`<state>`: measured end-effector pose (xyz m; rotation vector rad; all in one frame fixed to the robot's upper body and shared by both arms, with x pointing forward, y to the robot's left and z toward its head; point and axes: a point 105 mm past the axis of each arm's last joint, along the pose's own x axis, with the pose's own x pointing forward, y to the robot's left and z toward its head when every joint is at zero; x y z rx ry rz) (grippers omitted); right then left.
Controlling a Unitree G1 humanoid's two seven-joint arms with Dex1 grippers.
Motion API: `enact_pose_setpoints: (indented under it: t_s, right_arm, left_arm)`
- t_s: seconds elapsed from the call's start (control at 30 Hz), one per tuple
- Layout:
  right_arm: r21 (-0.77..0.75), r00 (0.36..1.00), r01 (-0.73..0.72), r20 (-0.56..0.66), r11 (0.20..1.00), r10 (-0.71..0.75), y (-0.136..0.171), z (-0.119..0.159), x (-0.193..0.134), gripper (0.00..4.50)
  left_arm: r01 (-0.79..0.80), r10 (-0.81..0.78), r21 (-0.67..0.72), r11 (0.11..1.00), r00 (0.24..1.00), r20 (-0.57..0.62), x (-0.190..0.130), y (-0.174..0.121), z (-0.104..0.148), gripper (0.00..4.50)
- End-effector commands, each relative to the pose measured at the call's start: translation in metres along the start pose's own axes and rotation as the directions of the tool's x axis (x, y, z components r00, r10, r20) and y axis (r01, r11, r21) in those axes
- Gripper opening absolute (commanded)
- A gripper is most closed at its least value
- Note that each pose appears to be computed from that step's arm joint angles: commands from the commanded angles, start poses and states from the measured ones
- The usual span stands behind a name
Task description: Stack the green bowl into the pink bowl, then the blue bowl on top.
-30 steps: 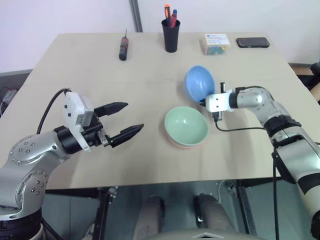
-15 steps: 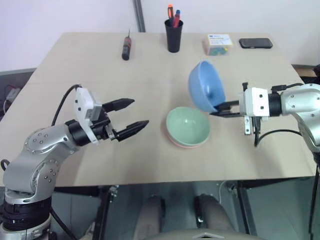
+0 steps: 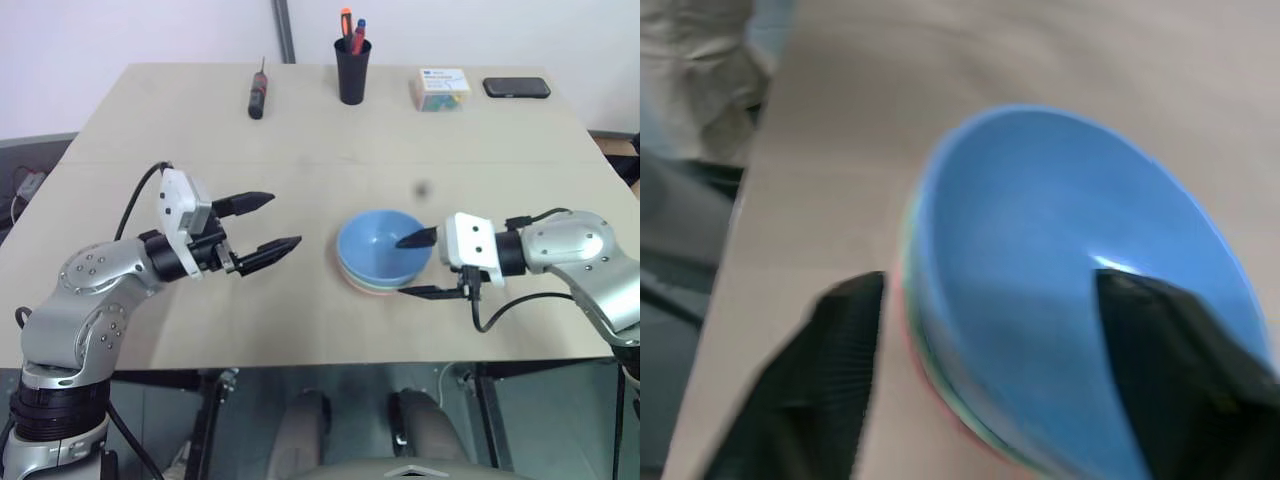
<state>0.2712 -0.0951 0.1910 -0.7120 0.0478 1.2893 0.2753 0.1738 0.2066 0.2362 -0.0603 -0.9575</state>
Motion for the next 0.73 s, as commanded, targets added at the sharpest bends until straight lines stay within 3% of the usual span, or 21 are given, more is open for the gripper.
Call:
enact_pose_setpoints:
  t_s: [0.03, 0.2, 0.4, 0.53, 0.6, 0.73]
  right_arm:
    - [0.027, 0.978, 0.188, 0.089, 0.982, -0.190, -0.016, 0.017, -0.032, 4.49]
    - [0.160, 0.948, 0.282, 0.107, 0.946, -0.301, -0.008, 0.005, -0.066, 4.49]
    - [0.286, 0.931, 0.356, -0.022, 0.890, -0.365, 0.007, -0.038, -0.100, 4.49]
    - [0.281, 0.922, 0.382, -0.052, 0.881, -0.383, 0.016, -0.044, -0.115, 4.49]
    - [0.287, 0.924, 0.378, -0.055, 0.880, -0.379, 0.018, -0.045, -0.120, 4.49]
    - [0.287, 0.926, 0.374, -0.058, 0.882, -0.374, 0.018, -0.044, -0.123, 4.49]
  left_arm:
    - [-0.077, 0.071, 0.073, 0.994, 0.994, 0.085, 0.001, -0.002, 0.009, 4.50]
    - [-0.015, 0.011, 0.054, 0.998, 0.996, 0.086, -0.003, -0.014, 0.000, 4.50]
    - [0.133, -0.131, -0.051, 0.990, 0.991, 0.037, -0.030, -0.021, -0.004, 4.50]
    - [0.015, -0.012, 0.022, 1.000, 0.993, -0.117, -0.042, -0.002, -0.019, 4.50]
    - [0.096, -0.101, -0.055, 0.994, 0.990, -0.095, -0.047, -0.011, -0.014, 4.50]
    - [0.107, -0.111, -0.042, 0.993, 0.987, -0.112, -0.050, -0.010, -0.011, 4.50]
